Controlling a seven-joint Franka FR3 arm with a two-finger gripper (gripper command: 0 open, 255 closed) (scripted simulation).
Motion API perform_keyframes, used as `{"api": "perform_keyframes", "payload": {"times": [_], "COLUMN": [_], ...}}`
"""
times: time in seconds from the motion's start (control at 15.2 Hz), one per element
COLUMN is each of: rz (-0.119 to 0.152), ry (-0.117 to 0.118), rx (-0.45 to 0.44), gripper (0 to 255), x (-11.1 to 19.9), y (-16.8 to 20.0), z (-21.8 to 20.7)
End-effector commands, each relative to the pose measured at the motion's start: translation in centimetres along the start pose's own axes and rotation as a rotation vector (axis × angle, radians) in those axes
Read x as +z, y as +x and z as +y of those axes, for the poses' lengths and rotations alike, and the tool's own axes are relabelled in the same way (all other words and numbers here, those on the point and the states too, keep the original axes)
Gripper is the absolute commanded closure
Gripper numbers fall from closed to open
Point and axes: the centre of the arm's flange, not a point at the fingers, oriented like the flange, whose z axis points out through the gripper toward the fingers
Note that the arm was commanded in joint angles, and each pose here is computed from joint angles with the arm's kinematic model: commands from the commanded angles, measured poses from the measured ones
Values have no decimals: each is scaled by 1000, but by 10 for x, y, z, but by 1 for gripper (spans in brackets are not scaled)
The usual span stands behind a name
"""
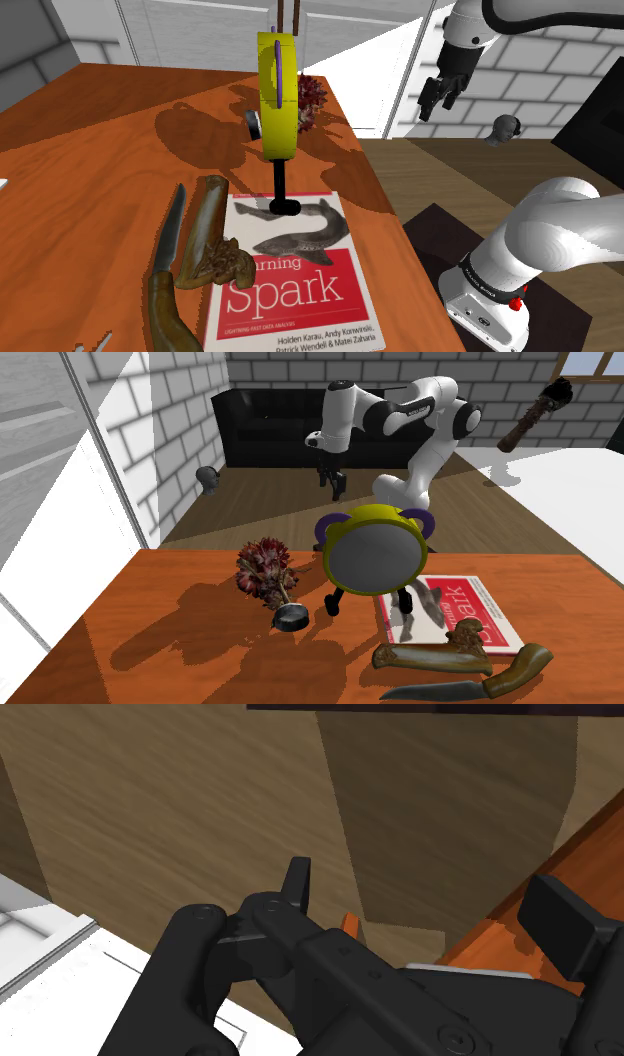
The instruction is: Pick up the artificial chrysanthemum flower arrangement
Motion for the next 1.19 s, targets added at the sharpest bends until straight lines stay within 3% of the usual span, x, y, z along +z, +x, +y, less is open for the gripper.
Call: {"api": "perform_keyframes", "payload": {"times": [0.0, 1.12], "rz": [0, 214], "ry": [0, -176], "rx": [0, 153], "gripper": [0, 0], "x": [0, -9], "y": [0, 110], "z": [0, -203]}}
